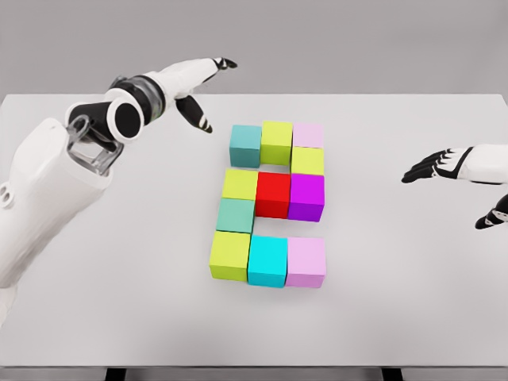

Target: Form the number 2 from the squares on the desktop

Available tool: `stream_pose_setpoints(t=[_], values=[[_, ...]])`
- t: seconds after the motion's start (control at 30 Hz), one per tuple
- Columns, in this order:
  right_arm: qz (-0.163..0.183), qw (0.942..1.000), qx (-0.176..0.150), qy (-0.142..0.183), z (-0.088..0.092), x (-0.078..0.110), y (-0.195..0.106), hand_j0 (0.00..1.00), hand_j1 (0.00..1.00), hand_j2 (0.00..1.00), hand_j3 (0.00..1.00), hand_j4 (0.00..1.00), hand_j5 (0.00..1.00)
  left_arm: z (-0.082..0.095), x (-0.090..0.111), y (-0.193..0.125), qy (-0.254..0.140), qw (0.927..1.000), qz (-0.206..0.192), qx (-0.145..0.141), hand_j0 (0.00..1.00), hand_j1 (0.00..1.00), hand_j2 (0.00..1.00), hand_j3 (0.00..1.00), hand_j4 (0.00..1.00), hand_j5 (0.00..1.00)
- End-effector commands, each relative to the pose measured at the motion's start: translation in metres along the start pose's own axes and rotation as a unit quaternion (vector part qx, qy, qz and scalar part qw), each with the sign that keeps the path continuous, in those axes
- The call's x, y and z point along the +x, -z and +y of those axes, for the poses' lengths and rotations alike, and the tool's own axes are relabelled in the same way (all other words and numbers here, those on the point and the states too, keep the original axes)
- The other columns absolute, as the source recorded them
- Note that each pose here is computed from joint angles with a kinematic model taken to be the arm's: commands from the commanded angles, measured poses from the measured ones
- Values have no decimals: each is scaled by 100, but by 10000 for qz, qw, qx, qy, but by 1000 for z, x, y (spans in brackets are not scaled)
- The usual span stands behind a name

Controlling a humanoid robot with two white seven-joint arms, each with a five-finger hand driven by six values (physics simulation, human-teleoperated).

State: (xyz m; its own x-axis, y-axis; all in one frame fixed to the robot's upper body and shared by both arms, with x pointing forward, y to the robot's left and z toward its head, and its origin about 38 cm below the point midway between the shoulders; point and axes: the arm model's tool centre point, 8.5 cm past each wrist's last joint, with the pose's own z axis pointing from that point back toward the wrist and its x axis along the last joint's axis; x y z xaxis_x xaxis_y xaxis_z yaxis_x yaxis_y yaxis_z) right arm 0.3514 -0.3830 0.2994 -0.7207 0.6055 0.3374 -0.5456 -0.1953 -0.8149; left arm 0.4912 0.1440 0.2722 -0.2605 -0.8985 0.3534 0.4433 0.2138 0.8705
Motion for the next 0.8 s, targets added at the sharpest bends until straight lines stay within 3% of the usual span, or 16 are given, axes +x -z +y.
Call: stream_pose_setpoints(t=[0.0, 0.13, 0.2, 0.4, 0.63, 0.77], values=[[2, 10000, -25, 29, -1, 0, -1, 100, 100, 100, 100, 100, 100, -1, -6, -1, -61, 10000, 9, -76, 100, 100, 100, 100, 100, 100], [2, 10000, -25, 29, -1, 0, -1, 100, 100, 100, 100, 100, 100, -12, -8, 13, 60, 9996, 251, -70, 100, 100, 100, 100, 100, 100], [-2, 10000, -30, 34, -1, 0, -1, 100, 100, 100, 100, 100, 100, -17, 11, 22, 311, 9989, 312, 148, 100, 100, 100, 100, 100, 100], [-254, 9997, -61, 34, -3, 11, 8, 100, 100, 100, 100, 100, 100, -41, 8, 25, 251, 9990, 363, -51, 100, 100, 100, 100, 100, 100], [-241, 9997, -57, 34, -3, 11, 7, 100, 100, 100, 100, 100, 100, -49, 20, 29, 500, 9981, 363, -9, 100, 100, 100, 100, 100, 100], [-241, 9997, -57, 34, -3, 11, 7, 100, 100, 100, 100, 100, 100, -63, 20, 39, 511, 9976, 430, -205, 99, 99, 99, 99, 99, 99]])
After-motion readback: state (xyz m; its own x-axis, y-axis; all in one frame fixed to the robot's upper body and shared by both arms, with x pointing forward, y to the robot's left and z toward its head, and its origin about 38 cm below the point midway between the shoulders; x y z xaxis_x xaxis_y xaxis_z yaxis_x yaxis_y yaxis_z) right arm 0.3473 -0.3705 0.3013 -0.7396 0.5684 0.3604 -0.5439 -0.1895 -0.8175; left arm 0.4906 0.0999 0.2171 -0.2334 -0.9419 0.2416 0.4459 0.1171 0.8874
